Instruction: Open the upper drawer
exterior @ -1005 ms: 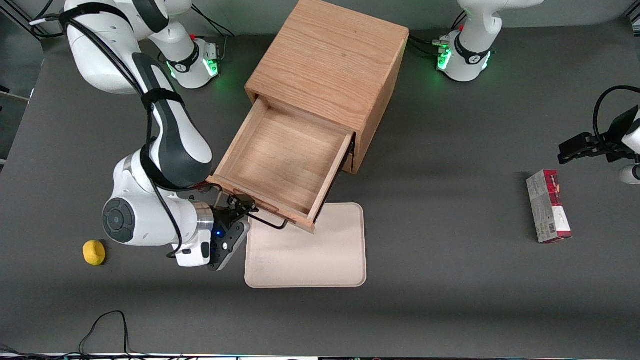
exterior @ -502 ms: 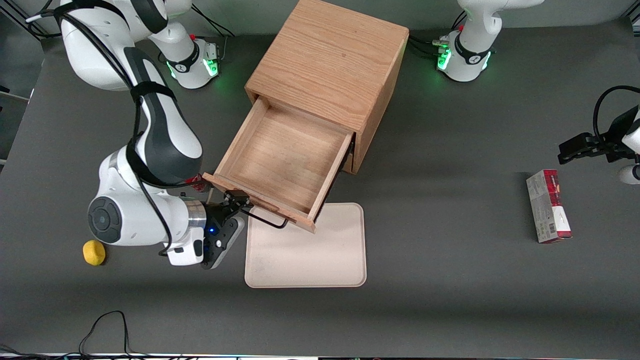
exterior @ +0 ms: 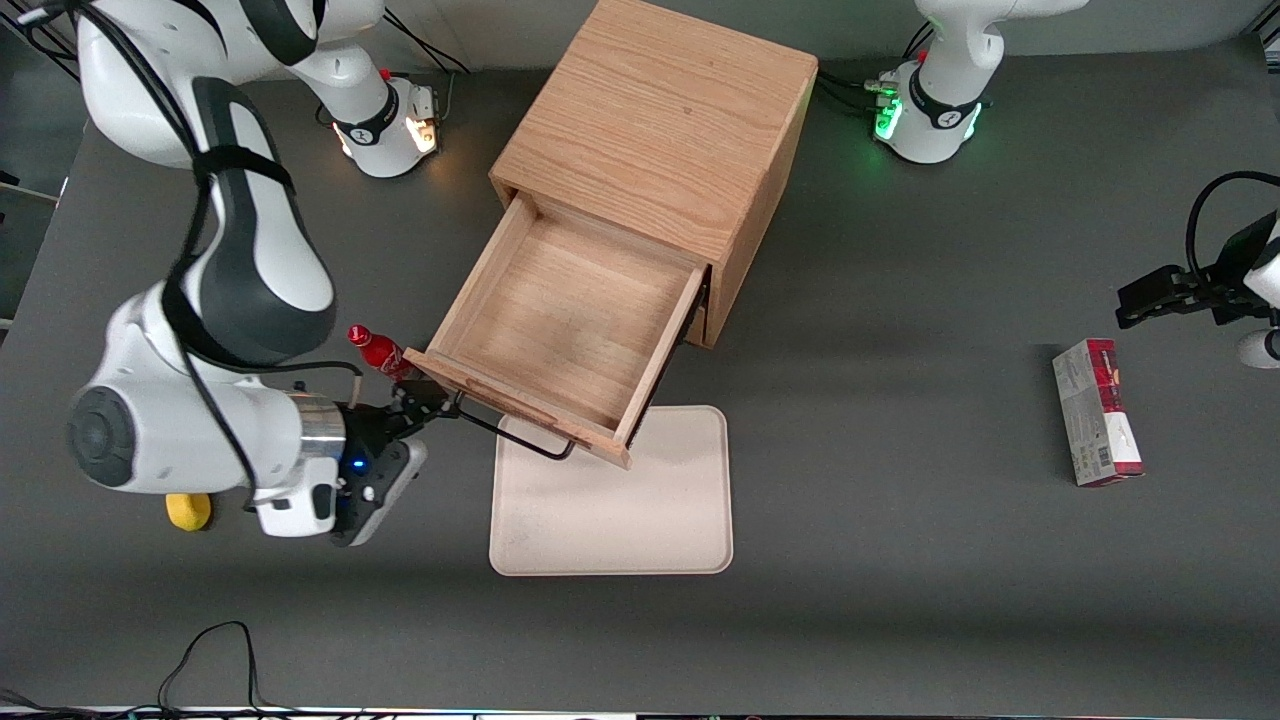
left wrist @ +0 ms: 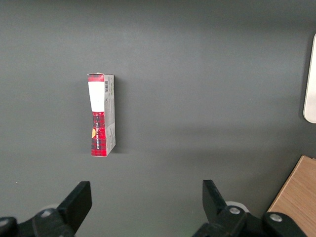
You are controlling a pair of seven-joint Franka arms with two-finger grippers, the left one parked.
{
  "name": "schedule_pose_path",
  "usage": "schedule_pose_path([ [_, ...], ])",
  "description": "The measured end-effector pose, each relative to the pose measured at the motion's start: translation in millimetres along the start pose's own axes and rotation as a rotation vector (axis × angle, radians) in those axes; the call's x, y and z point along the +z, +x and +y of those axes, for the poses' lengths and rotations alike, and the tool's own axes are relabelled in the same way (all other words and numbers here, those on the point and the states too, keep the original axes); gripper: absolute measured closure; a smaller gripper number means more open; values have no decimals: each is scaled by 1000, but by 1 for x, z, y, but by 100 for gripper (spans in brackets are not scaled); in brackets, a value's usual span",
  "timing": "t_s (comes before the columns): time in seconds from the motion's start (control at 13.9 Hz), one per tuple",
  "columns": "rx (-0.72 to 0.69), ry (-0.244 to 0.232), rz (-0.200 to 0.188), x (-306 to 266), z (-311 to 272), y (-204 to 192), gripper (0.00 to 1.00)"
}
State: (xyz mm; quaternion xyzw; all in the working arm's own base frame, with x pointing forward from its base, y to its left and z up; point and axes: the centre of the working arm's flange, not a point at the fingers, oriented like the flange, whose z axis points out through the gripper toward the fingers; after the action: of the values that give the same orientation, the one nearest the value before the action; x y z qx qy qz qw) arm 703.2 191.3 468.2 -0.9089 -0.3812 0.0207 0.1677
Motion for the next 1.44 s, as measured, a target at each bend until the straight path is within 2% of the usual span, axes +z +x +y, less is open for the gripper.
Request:
schedule_pose_path([
  [0.22, 33, -89, -57, -36, 0, -31, 0],
  [0.43, 105, -124, -96, -51, -5, -67, 0],
  [0.72, 318, -169, -91, -61, -1, -119, 0],
  [0.86, 444, -191, -75, -59, -10, -143, 0],
  [1.08, 620, -194, -64, -59, -28, -173, 0],
  [1.29, 681, -192, -62, -65, -34, -184, 0],
  [1.44, 705, -202, -44, -79, -28, -194, 0],
])
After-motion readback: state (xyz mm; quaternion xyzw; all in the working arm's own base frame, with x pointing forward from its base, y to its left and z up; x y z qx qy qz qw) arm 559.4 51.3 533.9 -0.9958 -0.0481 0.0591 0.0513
